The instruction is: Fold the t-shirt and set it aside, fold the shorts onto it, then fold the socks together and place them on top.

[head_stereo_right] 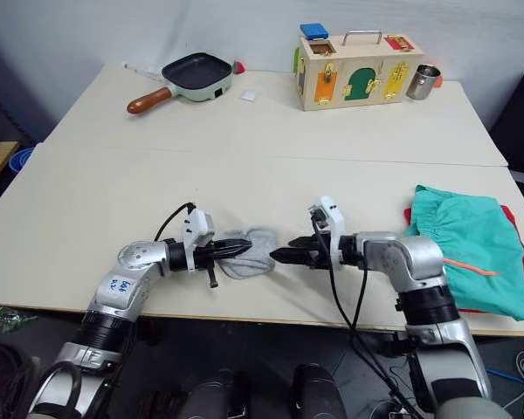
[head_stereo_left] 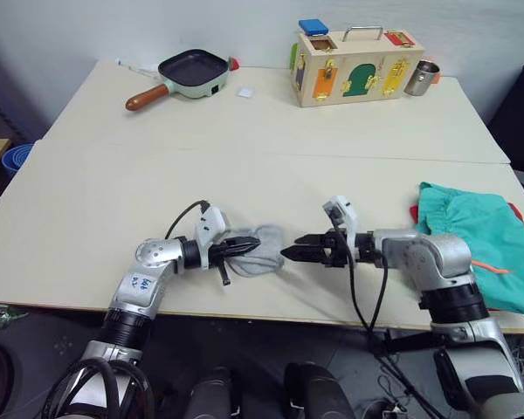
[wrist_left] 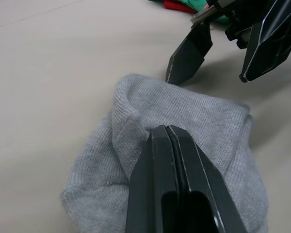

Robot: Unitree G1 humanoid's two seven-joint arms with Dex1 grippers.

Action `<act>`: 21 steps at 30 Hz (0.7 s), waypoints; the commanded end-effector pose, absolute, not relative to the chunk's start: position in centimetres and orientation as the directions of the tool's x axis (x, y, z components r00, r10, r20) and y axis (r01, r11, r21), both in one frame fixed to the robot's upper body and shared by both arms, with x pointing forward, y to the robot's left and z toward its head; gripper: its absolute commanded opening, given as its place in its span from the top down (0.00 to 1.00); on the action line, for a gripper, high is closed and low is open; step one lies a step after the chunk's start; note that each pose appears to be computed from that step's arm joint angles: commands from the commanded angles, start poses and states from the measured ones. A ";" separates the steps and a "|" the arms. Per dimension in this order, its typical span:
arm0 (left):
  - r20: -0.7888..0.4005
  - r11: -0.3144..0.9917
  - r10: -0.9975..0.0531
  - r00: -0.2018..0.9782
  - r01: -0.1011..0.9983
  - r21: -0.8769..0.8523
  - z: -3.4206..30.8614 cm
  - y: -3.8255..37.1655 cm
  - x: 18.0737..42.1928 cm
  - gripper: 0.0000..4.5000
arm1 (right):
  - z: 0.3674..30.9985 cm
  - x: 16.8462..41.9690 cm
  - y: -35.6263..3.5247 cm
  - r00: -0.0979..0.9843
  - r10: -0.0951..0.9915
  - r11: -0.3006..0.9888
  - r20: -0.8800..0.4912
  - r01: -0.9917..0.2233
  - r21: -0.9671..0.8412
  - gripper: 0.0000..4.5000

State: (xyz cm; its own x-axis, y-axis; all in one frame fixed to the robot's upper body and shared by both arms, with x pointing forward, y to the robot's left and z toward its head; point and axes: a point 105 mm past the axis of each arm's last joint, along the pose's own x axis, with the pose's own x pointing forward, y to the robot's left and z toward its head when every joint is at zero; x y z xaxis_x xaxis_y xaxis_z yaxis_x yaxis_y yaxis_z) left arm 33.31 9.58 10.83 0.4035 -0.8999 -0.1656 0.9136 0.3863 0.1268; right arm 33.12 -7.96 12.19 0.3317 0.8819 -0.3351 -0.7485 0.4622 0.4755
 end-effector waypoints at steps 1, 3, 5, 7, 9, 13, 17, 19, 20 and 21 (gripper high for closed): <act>-0.169 0.399 -0.894 0.415 0.909 0.123 10.6 9.8 33.4 1.00 | 11.6 32.9 -5.8 0.298 0.897 0.438 -0.327 -0.697 0.568 0.04; -0.169 0.401 -0.893 0.418 0.908 0.124 10.6 9.8 33.4 1.00 | 11.8 32.7 -4.9 0.272 0.908 0.415 -0.317 -0.674 0.611 0.16; -0.169 0.394 -0.896 0.411 0.910 0.129 10.7 9.8 33.3 1.00 | 11.5 32.6 -4.3 0.260 0.906 0.419 -0.335 -0.669 0.613 0.31; -0.172 0.389 -0.897 0.408 0.911 0.137 10.7 9.9 33.3 1.00 | 11.4 32.7 -4.2 0.259 0.902 0.426 -0.346 -0.668 0.610 0.47; -0.172 0.391 -0.895 0.412 0.909 0.144 10.7 10.1 33.3 1.00 | 11.6 32.6 -4.2 0.253 0.906 0.418 -0.339 -0.659 0.625 0.62; -0.129 0.372 -0.910 0.393 0.914 0.159 11.4 10.4 32.9 1.00 | 12.5 33.0 -4.7 0.282 0.913 0.409 -0.296 -0.648 0.643 0.92; -0.068 0.252 -0.963 0.260 0.962 0.109 12.9 10.0 30.1 0.96 | 14.4 31.9 -6.1 0.257 0.942 0.336 -0.216 -0.701 0.629 1.00; -0.027 0.240 -0.969 0.246 0.960 0.144 14.7 10.1 29.2 0.88 | 16.2 30.1 -7.8 0.193 0.967 0.256 -0.169 -0.753 0.606 1.00; 0.002 0.240 -0.970 0.243 0.959 0.151 15.9 10.1 28.8 0.82 | 17.3 29.2 -8.8 0.171 0.973 0.229 -0.153 -0.778 0.585 1.00; 0.046 0.241 -0.971 0.236 0.957 0.159 17.4 10.2 28.3 0.74 | 18.6 28.6 -10.1 0.164 0.977 0.214 -0.138 -0.789 0.576 1.00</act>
State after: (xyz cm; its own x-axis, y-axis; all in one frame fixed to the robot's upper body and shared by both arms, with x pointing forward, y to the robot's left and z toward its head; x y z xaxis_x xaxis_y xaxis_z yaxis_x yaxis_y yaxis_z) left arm 29.17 10.37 13.95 0.2628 -0.9638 -0.0453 0.9618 0.2580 0.0912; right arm 29.98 -9.25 15.28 0.2128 0.9497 -0.2297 -0.7230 0.3112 0.6168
